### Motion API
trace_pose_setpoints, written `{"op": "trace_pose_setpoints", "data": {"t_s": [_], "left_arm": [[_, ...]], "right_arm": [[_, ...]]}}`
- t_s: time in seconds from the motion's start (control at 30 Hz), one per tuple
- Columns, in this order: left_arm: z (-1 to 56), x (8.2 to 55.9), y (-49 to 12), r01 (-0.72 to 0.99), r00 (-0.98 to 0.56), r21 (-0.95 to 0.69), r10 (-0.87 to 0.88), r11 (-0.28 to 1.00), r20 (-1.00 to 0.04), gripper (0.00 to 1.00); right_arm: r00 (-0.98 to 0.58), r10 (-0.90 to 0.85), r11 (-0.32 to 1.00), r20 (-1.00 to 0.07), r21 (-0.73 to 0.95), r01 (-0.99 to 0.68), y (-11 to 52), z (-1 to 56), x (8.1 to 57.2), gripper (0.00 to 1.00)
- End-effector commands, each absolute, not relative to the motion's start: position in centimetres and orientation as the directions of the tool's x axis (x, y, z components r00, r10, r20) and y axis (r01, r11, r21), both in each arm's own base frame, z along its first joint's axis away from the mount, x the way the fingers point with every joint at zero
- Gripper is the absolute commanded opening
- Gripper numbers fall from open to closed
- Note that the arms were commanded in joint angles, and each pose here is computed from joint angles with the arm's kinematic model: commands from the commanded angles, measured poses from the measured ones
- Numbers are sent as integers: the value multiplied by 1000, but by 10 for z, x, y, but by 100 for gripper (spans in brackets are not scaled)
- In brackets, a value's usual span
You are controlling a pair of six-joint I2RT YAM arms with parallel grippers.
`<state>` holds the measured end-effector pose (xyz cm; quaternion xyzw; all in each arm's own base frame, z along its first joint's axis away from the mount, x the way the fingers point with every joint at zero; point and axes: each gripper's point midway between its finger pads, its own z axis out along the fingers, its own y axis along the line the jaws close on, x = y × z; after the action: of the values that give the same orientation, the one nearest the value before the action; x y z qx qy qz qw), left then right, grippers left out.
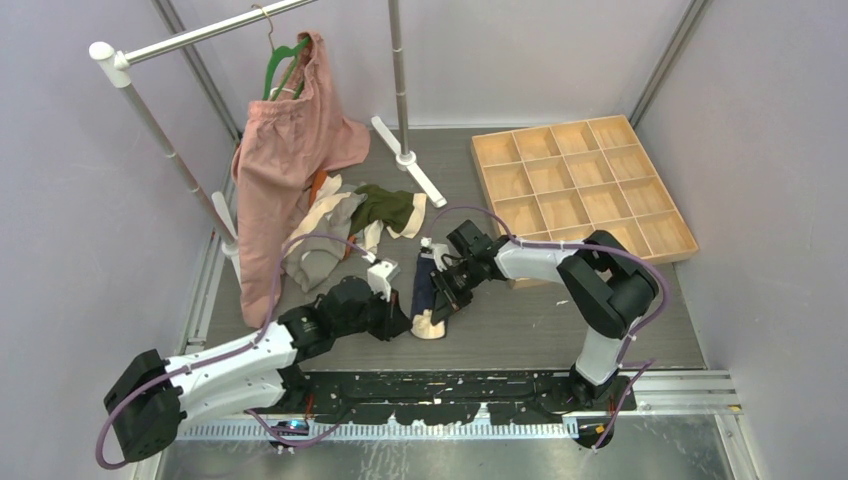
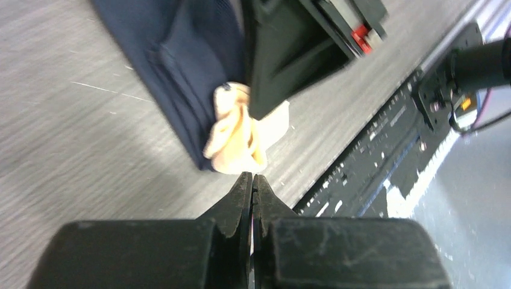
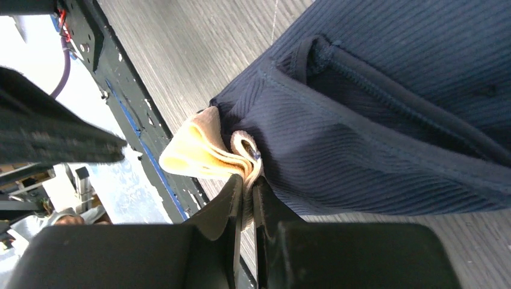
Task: Roll the underwear
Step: Roll the underwear to the center of the board.
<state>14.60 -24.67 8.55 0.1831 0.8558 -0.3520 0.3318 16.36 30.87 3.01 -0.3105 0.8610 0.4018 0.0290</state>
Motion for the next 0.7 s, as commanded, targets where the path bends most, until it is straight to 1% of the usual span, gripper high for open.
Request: {"op": "trace_pose_setpoints", "data": {"t_s": [0.0, 0.13, 0.23, 0.5, 0.67], "left_arm": [[95, 123, -269, 668, -665, -473, 176, 575, -726, 1], [102, 113, -285, 719, -629, -456, 212, 524, -748, 1], [100, 116, -290, 724, -618, -434, 223, 536, -754, 1], [96, 145, -299, 685, -599, -382, 182, 620, -780, 1], [83, 160, -295, 640, -599, -334, 177, 692, -781, 1]], "right_arm": [[-834, -498, 585, -237, 618, -525, 300, 13, 170, 1], [-846, -490, 609, -210, 611, -505, 298, 9, 171, 1], [-848, -489, 619, -204, 604, -503, 296, 7, 172, 2], [-847, -491, 627, -203, 593, -505, 293, 6, 171, 5], [-847, -490, 627, -205, 592, -506, 293, 6, 171, 6]]}}
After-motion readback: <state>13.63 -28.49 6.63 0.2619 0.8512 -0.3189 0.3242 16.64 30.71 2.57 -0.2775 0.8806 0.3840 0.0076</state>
